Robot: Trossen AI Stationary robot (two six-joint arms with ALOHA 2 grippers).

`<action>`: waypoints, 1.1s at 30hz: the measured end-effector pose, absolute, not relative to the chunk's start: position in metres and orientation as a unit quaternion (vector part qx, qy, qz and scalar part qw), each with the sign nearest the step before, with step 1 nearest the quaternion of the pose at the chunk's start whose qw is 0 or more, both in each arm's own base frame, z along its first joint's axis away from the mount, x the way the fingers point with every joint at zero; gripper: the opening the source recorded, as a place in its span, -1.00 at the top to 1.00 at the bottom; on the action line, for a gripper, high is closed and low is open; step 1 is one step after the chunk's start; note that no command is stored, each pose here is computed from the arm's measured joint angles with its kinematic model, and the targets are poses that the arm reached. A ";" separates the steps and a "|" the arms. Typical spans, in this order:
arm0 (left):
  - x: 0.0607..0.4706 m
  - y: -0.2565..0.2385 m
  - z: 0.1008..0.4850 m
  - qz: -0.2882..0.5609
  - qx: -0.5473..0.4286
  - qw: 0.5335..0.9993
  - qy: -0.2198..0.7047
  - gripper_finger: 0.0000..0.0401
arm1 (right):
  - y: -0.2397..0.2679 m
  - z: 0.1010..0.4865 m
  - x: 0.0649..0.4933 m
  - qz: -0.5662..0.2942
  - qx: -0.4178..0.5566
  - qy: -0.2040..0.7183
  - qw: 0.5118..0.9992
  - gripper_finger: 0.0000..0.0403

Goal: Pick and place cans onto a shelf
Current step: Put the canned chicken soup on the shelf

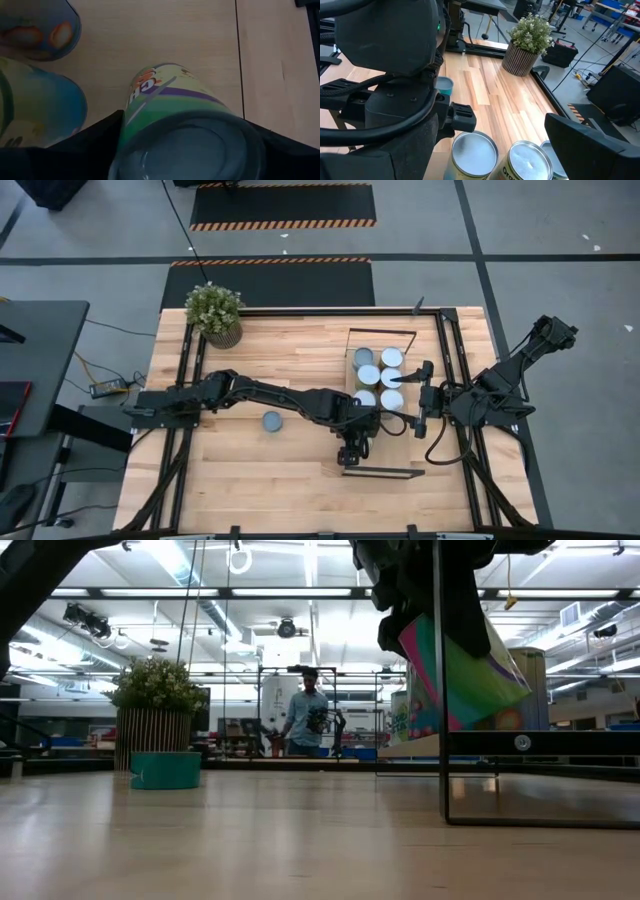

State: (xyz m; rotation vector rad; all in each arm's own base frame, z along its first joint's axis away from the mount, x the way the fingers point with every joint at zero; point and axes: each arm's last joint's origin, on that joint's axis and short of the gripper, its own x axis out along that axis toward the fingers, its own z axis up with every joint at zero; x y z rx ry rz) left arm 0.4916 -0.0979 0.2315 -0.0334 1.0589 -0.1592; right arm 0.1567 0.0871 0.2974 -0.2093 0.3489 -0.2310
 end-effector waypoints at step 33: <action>0.480 -0.098 0.244 -0.080 0.005 0.849 0.522 -0.96 | 0.087 0.297 0.157 -0.111 -0.103 0.174 0.973 -0.86</action>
